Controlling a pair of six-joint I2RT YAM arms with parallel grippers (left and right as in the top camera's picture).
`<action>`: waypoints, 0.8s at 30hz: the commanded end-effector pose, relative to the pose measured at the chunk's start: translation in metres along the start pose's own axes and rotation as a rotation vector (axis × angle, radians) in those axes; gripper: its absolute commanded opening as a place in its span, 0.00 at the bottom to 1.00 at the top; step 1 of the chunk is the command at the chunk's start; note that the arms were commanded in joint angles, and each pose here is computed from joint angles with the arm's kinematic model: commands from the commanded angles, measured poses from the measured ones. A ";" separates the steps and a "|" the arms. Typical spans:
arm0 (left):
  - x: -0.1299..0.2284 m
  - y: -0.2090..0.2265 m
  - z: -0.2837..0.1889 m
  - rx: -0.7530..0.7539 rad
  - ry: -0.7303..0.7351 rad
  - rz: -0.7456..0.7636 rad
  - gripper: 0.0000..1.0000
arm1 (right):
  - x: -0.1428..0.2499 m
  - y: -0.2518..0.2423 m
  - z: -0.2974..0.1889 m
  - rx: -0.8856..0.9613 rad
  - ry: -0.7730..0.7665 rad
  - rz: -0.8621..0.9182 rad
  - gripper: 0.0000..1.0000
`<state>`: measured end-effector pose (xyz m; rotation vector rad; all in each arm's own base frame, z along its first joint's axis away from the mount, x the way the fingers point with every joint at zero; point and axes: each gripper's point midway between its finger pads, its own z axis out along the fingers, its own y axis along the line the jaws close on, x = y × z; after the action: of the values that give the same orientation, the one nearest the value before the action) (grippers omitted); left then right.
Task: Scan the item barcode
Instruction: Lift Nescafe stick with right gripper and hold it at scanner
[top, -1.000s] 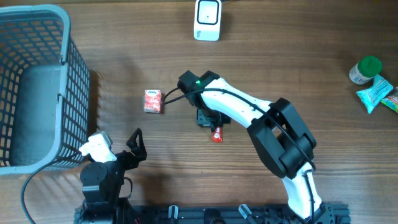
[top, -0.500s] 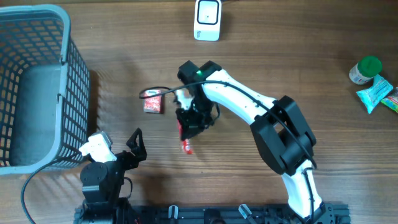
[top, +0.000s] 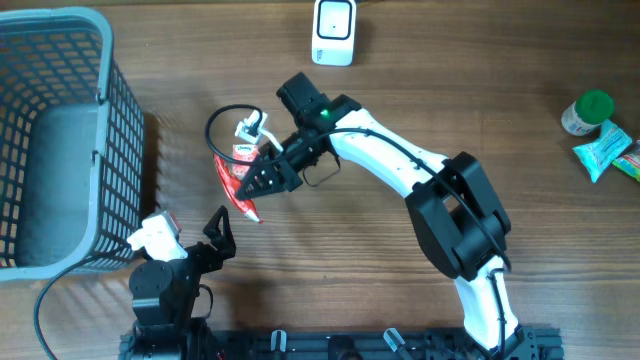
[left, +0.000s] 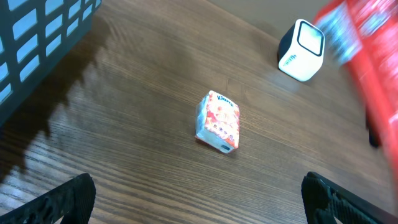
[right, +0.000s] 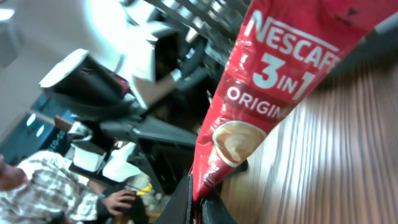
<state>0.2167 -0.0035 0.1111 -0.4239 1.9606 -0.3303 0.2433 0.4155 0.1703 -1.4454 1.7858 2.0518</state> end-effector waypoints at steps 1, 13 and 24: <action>0.000 0.004 0.001 -0.018 -0.008 0.006 1.00 | -0.027 0.034 -0.012 -0.144 -0.082 -0.216 0.05; 0.000 0.004 0.001 -0.018 -0.008 0.006 1.00 | -0.052 0.033 -0.015 -0.120 -0.108 -0.842 0.05; 0.000 0.004 0.001 -0.018 -0.008 0.006 1.00 | -0.101 0.040 -0.018 0.035 -0.124 -1.671 0.04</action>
<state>0.2167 -0.0035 0.1111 -0.4238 1.9602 -0.3304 0.2873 0.4381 0.2441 -1.6927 0.2915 1.2047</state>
